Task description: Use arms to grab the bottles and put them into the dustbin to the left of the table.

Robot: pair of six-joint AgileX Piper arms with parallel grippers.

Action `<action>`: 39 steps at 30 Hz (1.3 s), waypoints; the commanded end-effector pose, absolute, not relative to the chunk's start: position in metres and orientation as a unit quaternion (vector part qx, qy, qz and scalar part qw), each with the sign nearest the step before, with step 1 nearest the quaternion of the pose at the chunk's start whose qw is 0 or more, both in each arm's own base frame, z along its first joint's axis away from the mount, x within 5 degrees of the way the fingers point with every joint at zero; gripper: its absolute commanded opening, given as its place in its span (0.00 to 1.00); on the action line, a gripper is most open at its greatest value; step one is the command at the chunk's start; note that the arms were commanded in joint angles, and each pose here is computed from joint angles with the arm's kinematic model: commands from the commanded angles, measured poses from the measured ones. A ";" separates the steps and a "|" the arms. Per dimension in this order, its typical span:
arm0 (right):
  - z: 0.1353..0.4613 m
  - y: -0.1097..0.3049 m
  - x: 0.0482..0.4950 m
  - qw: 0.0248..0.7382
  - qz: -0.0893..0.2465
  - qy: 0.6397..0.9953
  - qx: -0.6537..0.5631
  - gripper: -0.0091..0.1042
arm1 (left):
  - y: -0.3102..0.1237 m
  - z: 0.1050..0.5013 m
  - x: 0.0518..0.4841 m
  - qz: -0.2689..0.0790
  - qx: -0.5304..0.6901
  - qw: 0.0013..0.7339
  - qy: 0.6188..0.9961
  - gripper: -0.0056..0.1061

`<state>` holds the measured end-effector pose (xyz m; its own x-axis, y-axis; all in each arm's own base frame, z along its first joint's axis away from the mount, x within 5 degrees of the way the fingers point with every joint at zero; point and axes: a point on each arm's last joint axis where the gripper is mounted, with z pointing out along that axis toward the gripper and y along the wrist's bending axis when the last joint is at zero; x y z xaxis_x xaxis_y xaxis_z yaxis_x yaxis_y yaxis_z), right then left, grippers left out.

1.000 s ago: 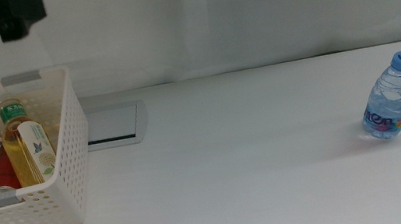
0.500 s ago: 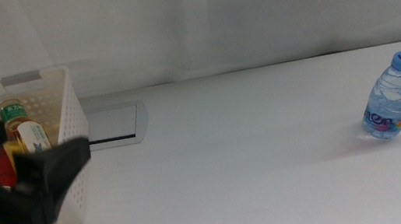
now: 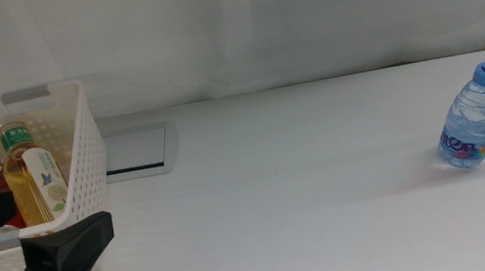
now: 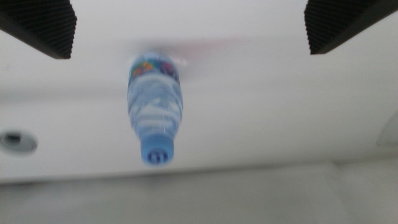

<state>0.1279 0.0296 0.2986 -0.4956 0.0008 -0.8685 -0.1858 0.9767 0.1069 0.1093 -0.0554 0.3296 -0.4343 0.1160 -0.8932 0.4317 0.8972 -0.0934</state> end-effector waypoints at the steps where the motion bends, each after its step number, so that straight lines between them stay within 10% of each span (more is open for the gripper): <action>1: 0.292 0.030 0.143 0.477 0.090 0.873 -0.037 0.99 | -0.057 0.329 0.108 -0.166 0.164 0.509 0.828 0.85; 17: 0.213 0.032 0.168 0.540 0.062 0.837 -0.059 0.99 | -0.057 0.330 0.108 -0.166 0.164 0.510 0.828 0.85; 27: 0.188 0.019 0.191 0.580 -0.026 0.814 -0.028 0.99 | -0.057 0.330 0.108 -0.166 0.164 0.512 0.827 0.85; 39: 0.153 0.025 0.214 0.575 -0.018 0.818 -0.033 0.99 | -0.057 0.330 0.108 -0.166 0.164 0.512 0.827 0.83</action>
